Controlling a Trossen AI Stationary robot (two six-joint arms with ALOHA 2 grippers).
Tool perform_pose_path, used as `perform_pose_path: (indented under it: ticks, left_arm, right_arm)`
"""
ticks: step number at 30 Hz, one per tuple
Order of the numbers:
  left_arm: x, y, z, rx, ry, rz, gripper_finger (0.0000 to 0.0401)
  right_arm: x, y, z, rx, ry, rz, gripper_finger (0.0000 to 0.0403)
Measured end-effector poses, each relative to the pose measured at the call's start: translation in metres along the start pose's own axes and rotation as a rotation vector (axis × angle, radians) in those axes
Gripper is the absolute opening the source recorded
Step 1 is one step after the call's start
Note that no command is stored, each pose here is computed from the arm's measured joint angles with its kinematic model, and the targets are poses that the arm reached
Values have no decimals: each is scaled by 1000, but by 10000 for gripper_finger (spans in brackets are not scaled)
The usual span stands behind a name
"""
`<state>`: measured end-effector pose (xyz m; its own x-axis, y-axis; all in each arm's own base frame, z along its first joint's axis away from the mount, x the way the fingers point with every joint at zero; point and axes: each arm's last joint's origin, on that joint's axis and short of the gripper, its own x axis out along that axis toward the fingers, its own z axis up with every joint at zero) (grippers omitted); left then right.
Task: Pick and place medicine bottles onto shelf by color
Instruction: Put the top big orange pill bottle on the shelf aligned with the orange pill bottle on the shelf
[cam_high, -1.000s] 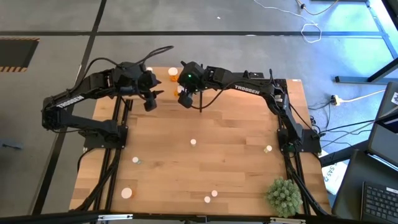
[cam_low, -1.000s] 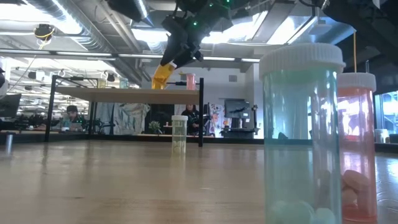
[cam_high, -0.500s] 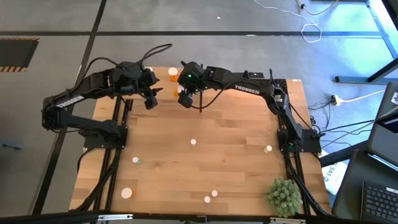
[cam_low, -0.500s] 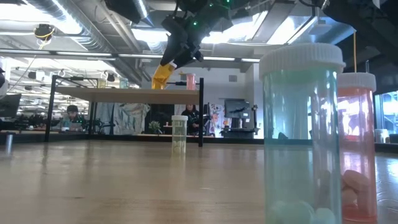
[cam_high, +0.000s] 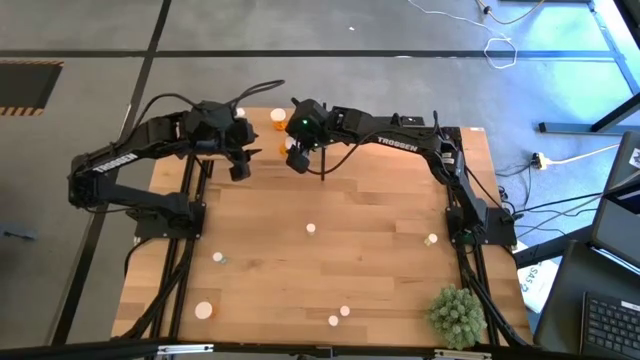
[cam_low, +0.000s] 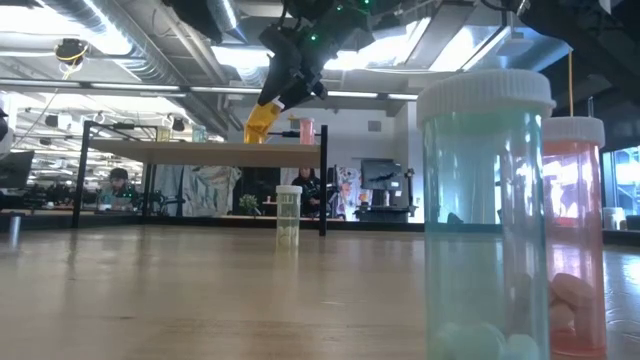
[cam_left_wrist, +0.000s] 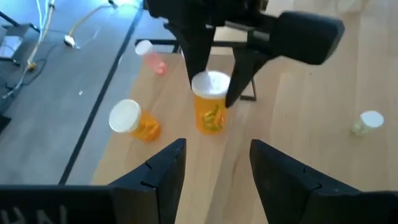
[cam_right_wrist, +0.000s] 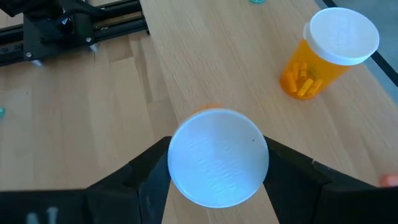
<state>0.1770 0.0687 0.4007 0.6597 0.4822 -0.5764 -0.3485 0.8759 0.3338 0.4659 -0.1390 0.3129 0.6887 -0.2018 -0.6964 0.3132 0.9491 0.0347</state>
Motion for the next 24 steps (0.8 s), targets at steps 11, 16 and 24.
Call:
perform_pose_path:
  ticks: [11,16,24]
  left_arm:
    - [5,0,4,-7,-10,5,173]
    - [10,-2,4,55,8,1,173]
    - [19,-3,4,95,47,18,188]
  right_arm:
    - [0,0,1,-1,-8,0,223]
    - [0,0,1,-2,-8,0,223]
    - [0,0,1,-4,-9,0,223]
